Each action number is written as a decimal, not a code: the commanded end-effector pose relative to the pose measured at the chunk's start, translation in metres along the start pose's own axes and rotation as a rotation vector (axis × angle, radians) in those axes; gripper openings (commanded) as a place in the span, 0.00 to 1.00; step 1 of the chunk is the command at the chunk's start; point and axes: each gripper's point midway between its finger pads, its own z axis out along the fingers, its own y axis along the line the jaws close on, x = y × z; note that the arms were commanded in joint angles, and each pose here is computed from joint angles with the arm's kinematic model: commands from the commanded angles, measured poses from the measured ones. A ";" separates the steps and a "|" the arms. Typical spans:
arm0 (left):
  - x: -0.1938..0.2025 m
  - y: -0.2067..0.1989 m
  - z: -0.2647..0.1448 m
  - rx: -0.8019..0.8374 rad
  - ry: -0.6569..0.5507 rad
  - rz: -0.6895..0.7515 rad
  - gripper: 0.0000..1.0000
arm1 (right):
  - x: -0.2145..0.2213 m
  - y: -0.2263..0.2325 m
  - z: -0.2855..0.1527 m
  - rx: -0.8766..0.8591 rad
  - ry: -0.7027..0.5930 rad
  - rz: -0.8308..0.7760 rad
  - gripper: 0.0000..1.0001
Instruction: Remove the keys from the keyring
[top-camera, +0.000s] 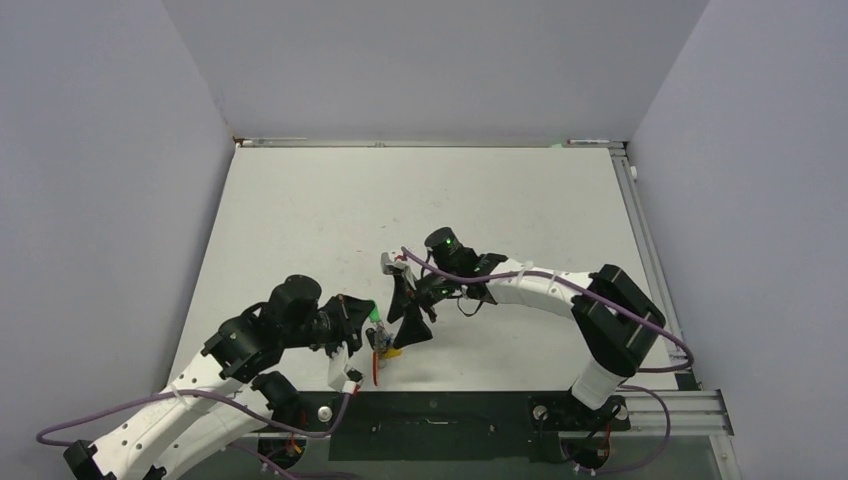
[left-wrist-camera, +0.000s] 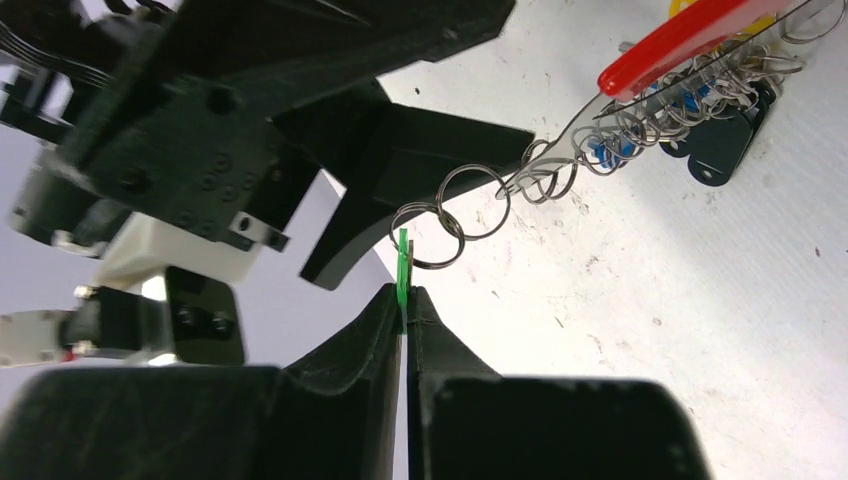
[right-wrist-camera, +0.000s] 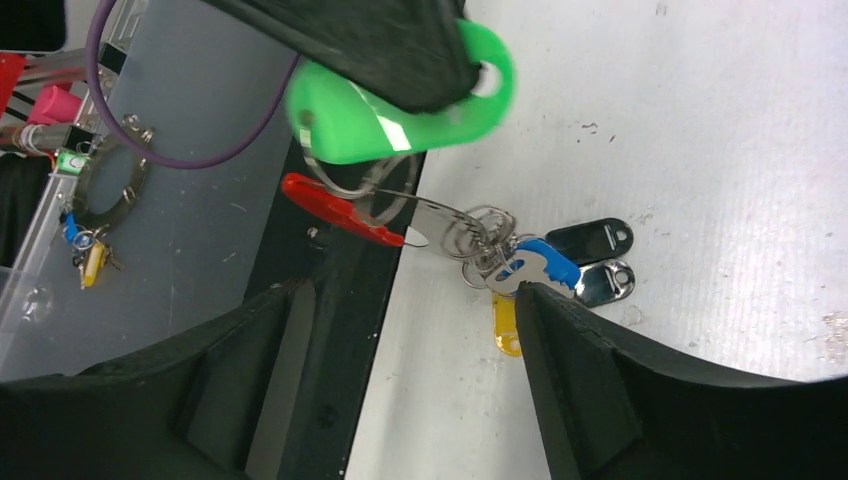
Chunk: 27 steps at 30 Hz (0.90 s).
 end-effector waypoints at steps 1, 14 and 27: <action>0.003 0.037 -0.008 -0.102 0.003 -0.004 0.00 | -0.041 0.008 -0.017 0.041 -0.115 -0.200 0.79; -0.002 0.049 -0.010 -0.146 -0.021 0.025 0.00 | -0.048 0.011 0.017 -0.034 -0.174 -0.318 0.95; 0.002 0.043 -0.013 -0.145 0.009 -0.027 0.00 | -0.024 0.015 0.028 -0.065 -0.165 -0.285 0.72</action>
